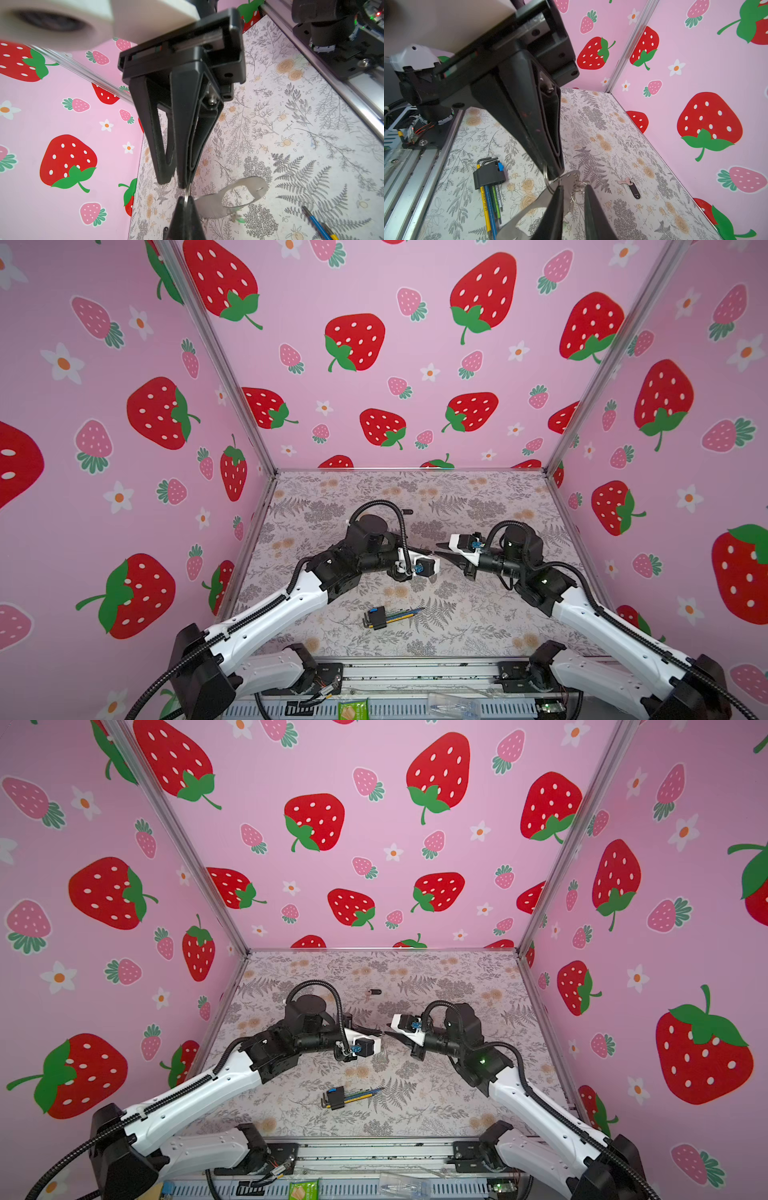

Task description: Put the keys on the keyring

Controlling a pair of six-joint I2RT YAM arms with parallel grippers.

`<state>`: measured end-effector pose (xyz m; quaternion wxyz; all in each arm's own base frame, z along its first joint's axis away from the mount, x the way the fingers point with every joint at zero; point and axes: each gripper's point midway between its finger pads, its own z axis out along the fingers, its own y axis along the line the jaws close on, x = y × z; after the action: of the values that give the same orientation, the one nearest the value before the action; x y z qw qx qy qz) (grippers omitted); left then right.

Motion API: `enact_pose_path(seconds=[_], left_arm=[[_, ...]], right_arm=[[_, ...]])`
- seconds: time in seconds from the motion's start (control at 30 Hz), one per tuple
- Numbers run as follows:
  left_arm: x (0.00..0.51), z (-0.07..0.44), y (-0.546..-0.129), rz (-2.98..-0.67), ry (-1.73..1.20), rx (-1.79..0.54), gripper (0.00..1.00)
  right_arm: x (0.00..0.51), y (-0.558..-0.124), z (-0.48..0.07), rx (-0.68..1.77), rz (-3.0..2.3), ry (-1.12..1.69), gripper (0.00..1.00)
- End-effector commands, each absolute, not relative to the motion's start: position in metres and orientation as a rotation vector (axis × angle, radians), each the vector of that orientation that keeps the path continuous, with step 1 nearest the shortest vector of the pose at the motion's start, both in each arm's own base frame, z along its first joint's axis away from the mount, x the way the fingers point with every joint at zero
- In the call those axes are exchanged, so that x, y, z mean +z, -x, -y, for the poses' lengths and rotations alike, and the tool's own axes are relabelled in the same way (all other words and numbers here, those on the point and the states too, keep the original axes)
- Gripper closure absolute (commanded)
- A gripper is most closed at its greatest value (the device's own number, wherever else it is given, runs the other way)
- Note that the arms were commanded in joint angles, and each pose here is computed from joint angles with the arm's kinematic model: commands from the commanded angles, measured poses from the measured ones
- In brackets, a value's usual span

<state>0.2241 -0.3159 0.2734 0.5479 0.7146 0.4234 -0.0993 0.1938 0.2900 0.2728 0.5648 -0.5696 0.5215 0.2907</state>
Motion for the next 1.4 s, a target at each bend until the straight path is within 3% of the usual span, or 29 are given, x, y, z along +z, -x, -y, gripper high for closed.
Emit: enact_pose_path(seconds=[0.0,0.43,1.03,1.37], left_arm=[[0.295,0.32,-0.224,-0.968,-1.675,-0.252,1.0],[0.292,0.324,-0.226,-1.018,-1.7,-0.288,1.0],[0.297,0.32,-0.227,-1.031,-1.685,-0.3,1.0],[0.296,0.324,-0.228,-1.039,-1.693,-0.329,1.0]], right_arm=[[0.277,-0.191,-0.284,0.63,-1.203,1.341,0.77],[0.274,-0.181,-0.298,0.706,-1.176,1.413,0.79],[0.258,-0.193,-0.282,0.578,-1.249,1.36,0.78],[0.27,-0.179,-0.295,0.702,-1.178,1.404,0.79]])
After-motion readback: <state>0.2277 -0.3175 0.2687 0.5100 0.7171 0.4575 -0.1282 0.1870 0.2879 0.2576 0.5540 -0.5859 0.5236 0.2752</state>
